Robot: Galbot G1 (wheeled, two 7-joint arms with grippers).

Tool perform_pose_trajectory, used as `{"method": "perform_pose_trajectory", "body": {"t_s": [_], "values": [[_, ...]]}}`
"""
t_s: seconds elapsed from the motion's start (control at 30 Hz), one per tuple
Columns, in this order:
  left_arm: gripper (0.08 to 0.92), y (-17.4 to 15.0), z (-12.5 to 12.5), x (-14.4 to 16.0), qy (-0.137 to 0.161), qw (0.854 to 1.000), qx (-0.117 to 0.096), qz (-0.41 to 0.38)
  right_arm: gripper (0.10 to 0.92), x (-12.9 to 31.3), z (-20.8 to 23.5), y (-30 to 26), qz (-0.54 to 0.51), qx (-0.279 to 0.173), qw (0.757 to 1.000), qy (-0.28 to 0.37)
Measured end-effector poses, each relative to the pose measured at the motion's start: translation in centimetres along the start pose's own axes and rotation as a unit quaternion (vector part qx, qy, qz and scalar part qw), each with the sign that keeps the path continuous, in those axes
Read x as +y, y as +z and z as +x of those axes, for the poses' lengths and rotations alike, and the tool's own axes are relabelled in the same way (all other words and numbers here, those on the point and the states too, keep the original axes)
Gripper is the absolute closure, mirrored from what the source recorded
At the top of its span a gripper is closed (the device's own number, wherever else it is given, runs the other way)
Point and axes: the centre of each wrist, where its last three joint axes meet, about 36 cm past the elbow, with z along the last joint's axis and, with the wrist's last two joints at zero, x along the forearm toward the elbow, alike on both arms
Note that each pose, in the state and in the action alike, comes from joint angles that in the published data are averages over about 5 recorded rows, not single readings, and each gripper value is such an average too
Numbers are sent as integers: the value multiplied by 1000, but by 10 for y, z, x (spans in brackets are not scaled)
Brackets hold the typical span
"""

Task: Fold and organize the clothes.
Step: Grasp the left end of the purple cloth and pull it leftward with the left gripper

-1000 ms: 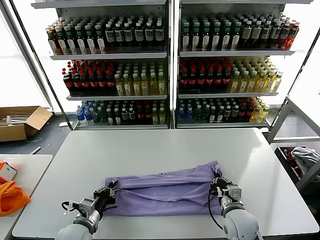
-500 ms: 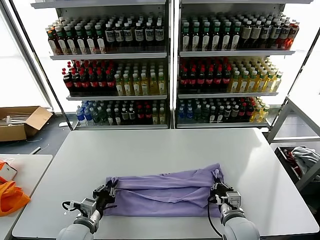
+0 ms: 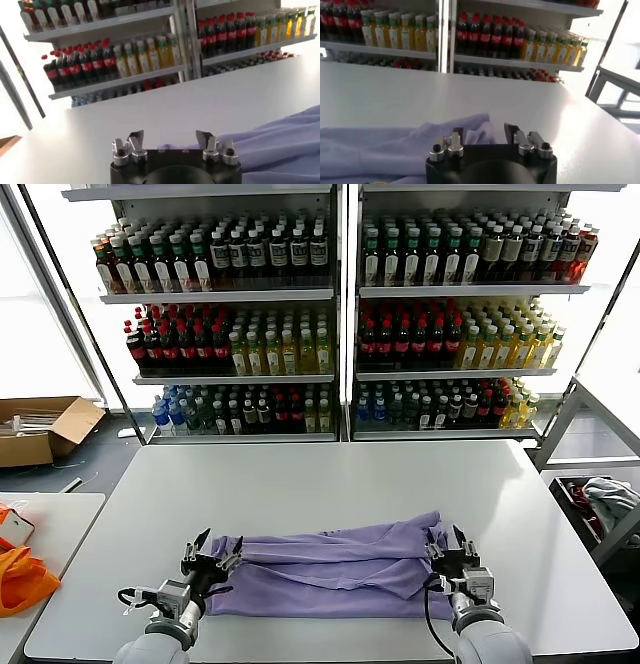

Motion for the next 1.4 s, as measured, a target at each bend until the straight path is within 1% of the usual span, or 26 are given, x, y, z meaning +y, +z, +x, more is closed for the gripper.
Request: {"method": "perform_pose_trajectory", "body": {"t_s": [0.07,0.13,0.23,0.33,0.43,0.8,0.9,1.07,1.4], "values": [[219,-1,3,-2,-8,1000,-1,4,297,-3,3,-7,-1,-10,1000,1],[190,-1,5,-5,-13,1000,0,11,246,-4,5,-13,-2,-19,1000,1],[179,1,7,-9,-17,1000,2,22,207,-5,7,-19,-4,-28,1000,1],[177,2,6,-13,-19,999,5,37,201,-5,8,-24,-6,-34,999,-1],[177,4,6,-16,-20,998,12,53,200,-6,9,-27,-6,-41,999,-4],[179,20,5,-21,-23,995,50,88,200,-4,15,-35,-7,-53,999,-11],[222,24,3,-21,-22,994,58,95,200,-4,17,-37,-8,-57,998,-12],[363,29,2,-23,-15,992,68,101,200,-5,18,-39,-9,-60,998,-11],[648,35,-1,-21,-8,991,76,109,200,-6,17,-40,-11,-62,998,-11]]}}
